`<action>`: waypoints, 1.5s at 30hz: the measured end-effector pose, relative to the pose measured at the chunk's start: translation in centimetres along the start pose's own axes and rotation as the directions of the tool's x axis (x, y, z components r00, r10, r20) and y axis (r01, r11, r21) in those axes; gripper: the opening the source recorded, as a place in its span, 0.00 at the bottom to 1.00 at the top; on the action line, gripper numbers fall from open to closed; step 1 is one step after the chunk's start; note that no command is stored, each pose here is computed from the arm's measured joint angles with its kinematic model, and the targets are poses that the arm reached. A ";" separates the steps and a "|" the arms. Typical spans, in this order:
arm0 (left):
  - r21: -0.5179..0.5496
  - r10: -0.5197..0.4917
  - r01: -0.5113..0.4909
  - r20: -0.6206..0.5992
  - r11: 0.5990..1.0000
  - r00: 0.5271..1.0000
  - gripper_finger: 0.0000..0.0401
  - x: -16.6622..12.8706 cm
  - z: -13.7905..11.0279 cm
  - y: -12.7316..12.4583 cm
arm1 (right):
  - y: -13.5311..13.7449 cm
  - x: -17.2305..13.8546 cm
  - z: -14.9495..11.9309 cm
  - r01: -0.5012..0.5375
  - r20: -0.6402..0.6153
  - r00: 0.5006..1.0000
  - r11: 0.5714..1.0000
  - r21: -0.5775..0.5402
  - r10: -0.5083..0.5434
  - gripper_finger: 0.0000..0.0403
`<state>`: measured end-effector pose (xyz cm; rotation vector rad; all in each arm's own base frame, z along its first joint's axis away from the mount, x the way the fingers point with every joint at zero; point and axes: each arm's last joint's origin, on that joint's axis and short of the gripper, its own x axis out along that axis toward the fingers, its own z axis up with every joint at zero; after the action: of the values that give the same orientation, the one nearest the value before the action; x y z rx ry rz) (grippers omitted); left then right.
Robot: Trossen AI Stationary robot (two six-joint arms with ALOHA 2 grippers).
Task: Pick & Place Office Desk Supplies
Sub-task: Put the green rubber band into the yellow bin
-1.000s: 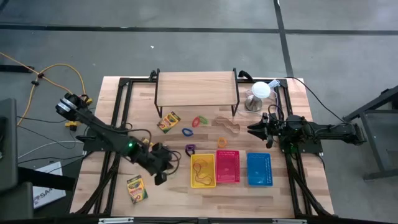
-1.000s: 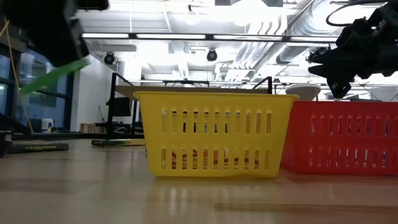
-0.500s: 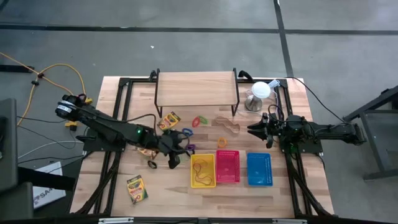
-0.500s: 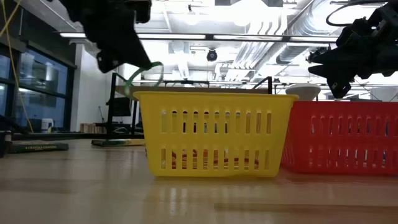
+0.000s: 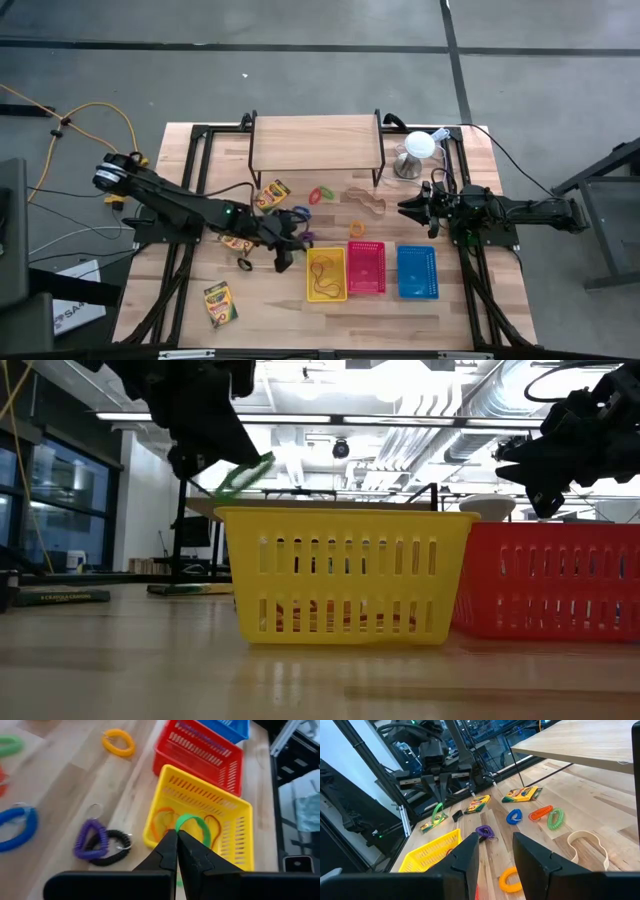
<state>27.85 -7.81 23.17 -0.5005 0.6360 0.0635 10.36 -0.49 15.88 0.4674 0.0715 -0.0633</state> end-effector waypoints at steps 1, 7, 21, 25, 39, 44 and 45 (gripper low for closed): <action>-0.002 -0.008 0.008 -0.002 1.000 1.000 0.00 0.3 0.0 0.0 | 0.0 0.0 0.0 0.000 0.000 1.000 1.000 0.000 0.000 0.27; 0.030 -0.040 0.040 -0.020 0.999 0.999 0.00 2.5 1.1 -0.5 | 0.0 0.0 0.0 0.000 0.000 1.000 1.000 0.000 0.000 0.27; 0.076 -0.104 0.110 -0.080 0.991 0.991 0.00 7.3 3.7 -1.7 | 0.0 0.0 0.0 0.000 0.000 1.000 1.000 0.000 0.000 0.27; 0.073 -0.110 0.117 -0.087 0.990 0.990 0.00 7.5 3.8 -1.7 | 0.0 0.0 0.0 0.000 0.000 1.000 1.000 0.000 0.000 0.27; 0.076 -0.097 0.104 -0.093 0.992 0.991 0.00 7.5 3.7 -1.7 | 0.0 0.0 0.0 0.000 0.000 1.000 1.000 0.000 0.000 0.27; 0.084 -0.082 0.091 -0.103 0.992 0.991 0.00 7.5 3.3 -2.0 | 0.0 0.0 0.0 0.000 0.000 1.000 1.000 0.000 0.000 0.27; 0.088 -0.069 0.078 -0.103 0.993 0.992 0.00 7.5 3.2 -2.1 | 0.0 0.0 0.0 0.000 0.000 1.000 1.000 0.000 0.000 0.27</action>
<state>36.05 -8.84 21.89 -0.4394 0.7141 -0.0606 10.36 -0.49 15.87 0.4676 0.0718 -0.0635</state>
